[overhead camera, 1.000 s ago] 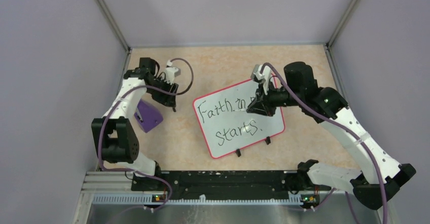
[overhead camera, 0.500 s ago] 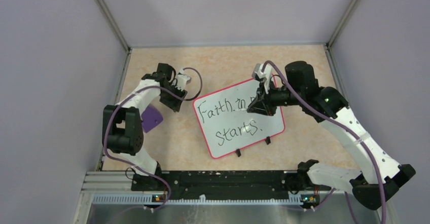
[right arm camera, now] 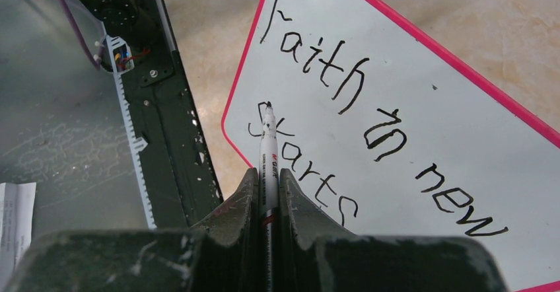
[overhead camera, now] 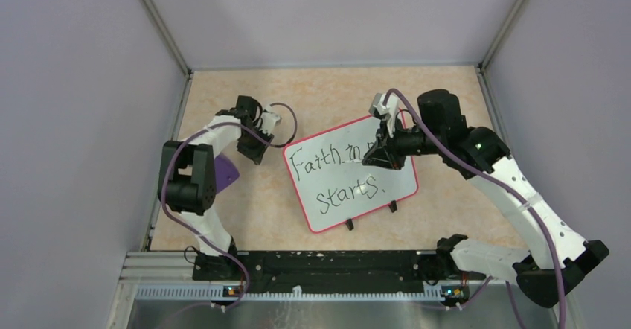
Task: Write a sentence on the whiteboard
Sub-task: Pick up the pen cap from the center of the board, then insert the whiteboard marker without the cap into the pen cap.
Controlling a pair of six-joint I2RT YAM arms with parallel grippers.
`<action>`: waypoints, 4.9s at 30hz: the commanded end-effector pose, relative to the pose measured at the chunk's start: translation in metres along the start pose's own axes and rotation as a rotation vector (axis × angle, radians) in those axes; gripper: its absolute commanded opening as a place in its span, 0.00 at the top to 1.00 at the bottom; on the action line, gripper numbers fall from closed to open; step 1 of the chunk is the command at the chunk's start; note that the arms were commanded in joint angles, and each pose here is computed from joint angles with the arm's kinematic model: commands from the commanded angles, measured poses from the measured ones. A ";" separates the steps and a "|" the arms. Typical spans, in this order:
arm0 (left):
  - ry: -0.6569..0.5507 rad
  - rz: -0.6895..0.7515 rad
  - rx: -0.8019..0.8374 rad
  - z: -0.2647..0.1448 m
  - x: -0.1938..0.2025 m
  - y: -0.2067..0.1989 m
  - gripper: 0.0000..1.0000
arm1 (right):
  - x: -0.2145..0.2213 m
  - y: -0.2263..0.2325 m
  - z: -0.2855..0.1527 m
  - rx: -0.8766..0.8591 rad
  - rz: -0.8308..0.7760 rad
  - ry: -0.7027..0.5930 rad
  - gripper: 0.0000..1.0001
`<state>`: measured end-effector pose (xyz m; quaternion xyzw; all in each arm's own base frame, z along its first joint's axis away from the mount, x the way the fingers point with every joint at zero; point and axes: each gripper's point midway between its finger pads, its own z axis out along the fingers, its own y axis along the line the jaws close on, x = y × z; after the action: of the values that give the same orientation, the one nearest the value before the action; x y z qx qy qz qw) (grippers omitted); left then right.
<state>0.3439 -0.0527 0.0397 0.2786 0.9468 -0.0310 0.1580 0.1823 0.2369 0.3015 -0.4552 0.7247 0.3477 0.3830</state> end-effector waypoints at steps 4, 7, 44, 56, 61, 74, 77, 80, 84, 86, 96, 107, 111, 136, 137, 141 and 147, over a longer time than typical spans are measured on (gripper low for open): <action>-0.004 -0.019 -0.032 0.006 -0.006 0.006 0.79 | -0.019 -0.003 -0.005 0.011 -0.033 -0.050 1.00; -0.043 -0.037 -0.021 -0.014 -0.016 0.006 0.93 | -0.020 -0.005 -0.005 0.020 -0.036 -0.052 1.00; -1.011 0.248 1.139 -0.384 -0.085 -0.199 1.00 | -0.150 0.002 -0.021 -0.446 0.280 -0.467 1.00; -1.037 0.179 1.127 -0.377 -0.090 -0.200 1.00 | -0.145 -0.004 -0.010 -0.411 0.290 -0.451 1.00; -1.036 0.179 1.138 -0.376 -0.087 -0.203 1.00 | -0.138 0.005 -0.010 -0.449 0.306 -0.445 1.00; -1.070 0.168 1.191 -0.386 -0.097 -0.209 1.00 | -0.135 0.021 -0.006 -0.505 0.295 -0.430 1.00; -1.059 0.170 1.192 -0.383 -0.098 -0.210 1.00 | -0.138 0.027 -0.005 -0.530 0.280 -0.424 1.00; -1.047 0.170 1.192 -0.381 -0.097 -0.211 1.00 | -0.138 0.031 -0.006 -0.543 0.274 -0.418 1.00; -1.030 0.181 1.194 -0.379 -0.093 -0.213 1.00 | -0.138 0.033 -0.007 -0.548 0.270 -0.416 1.00; -1.021 0.188 1.197 -0.379 -0.090 -0.214 1.00 | -0.138 0.034 -0.008 -0.549 0.268 -0.417 1.00; -0.999 0.189 1.205 -0.375 -0.089 -0.217 1.00 | -0.141 0.035 -0.008 -0.556 0.265 -0.417 1.00; -0.991 0.179 1.221 -0.377 -0.089 -0.220 1.00 | -0.140 0.034 -0.006 -0.550 0.268 -0.415 1.00; -0.995 0.181 1.226 -0.380 -0.088 -0.221 1.00 | -0.140 0.033 -0.005 -0.551 0.271 -0.413 1.00; -0.994 0.166 1.243 -0.382 -0.090 -0.224 1.00 | -0.141 0.034 -0.002 -0.545 0.260 -0.409 1.00; -0.994 0.169 1.246 -0.383 -0.090 -0.224 1.00 | -0.140 0.034 -0.002 -0.545 0.261 -0.407 1.00; -1.001 0.176 1.252 -0.386 -0.089 -0.225 1.00 | -0.139 0.033 0.000 -0.537 0.263 -0.402 1.00; -0.993 0.168 1.256 -0.383 -0.088 -0.226 1.00 | -0.141 0.033 0.001 -0.538 0.257 -0.403 1.00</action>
<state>0.1897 -0.2320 0.4170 0.3290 0.5634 -0.6674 0.3589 0.1981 0.3021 0.4063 -0.3420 0.5969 0.6568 0.3088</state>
